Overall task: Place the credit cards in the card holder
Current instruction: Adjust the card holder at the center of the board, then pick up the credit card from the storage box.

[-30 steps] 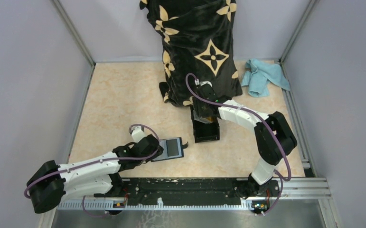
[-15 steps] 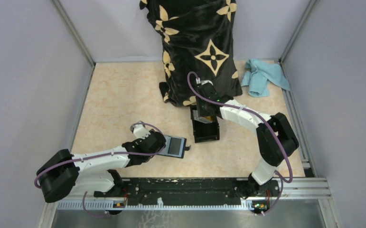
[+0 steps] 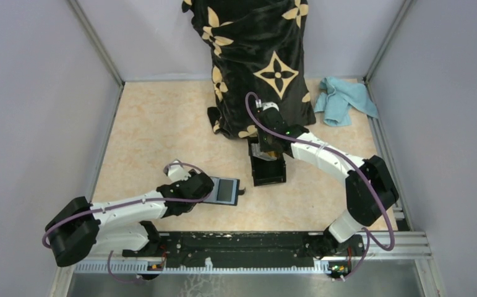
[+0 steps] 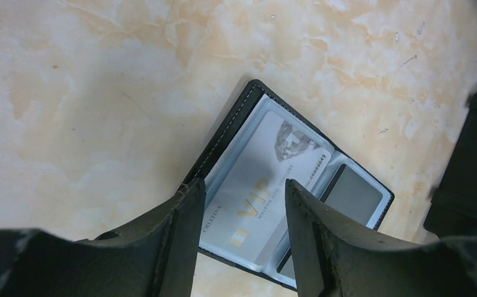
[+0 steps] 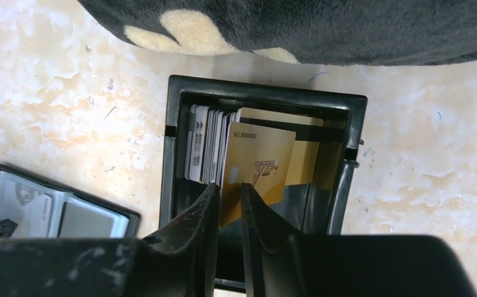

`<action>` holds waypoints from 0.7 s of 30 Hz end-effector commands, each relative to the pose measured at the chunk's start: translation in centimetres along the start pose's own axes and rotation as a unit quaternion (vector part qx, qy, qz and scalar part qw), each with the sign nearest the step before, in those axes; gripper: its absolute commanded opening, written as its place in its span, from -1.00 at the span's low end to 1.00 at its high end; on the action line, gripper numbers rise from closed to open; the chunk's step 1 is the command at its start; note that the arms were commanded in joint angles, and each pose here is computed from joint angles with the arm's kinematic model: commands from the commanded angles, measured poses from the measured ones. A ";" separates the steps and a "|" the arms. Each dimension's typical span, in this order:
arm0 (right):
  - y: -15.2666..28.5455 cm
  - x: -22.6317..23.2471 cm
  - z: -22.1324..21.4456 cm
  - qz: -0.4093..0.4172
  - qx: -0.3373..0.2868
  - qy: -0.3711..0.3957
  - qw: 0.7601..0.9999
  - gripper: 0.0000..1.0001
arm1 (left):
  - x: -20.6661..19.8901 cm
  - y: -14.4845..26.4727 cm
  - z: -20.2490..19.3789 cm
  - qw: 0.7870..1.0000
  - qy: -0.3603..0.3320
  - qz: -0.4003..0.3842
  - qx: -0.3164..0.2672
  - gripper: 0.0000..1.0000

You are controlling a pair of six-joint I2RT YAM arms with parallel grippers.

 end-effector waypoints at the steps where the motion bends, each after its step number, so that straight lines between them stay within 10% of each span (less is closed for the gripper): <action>1: 2.3 -0.1 1.4 -0.027 -0.028 0.007 0.999 -0.71 | 4.5 0.3 0.2 0.996 -0.052 0.077 0.003 0.18; 13: 7.4 -1.8 1.8 -0.149 -0.066 0.054 0.985 -1.00 | -0.6 2.2 2.0 0.998 -0.056 -0.013 -0.004 0.38; 21: 13.6 0.3 2.0 -0.065 -0.108 0.041 0.991 -1.00 | -6.8 5.3 4.1 0.986 -0.061 -0.157 -0.013 0.47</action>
Point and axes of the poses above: each gripper's point midway between its finger pads, its own y axis back along the fingers, its own x axis along the line the jaws close on, z = x × y, the point moved 4 cm from there along y, back along the fingers, and after that the axes turned 7 degrees about y, right-handed, at the moved point
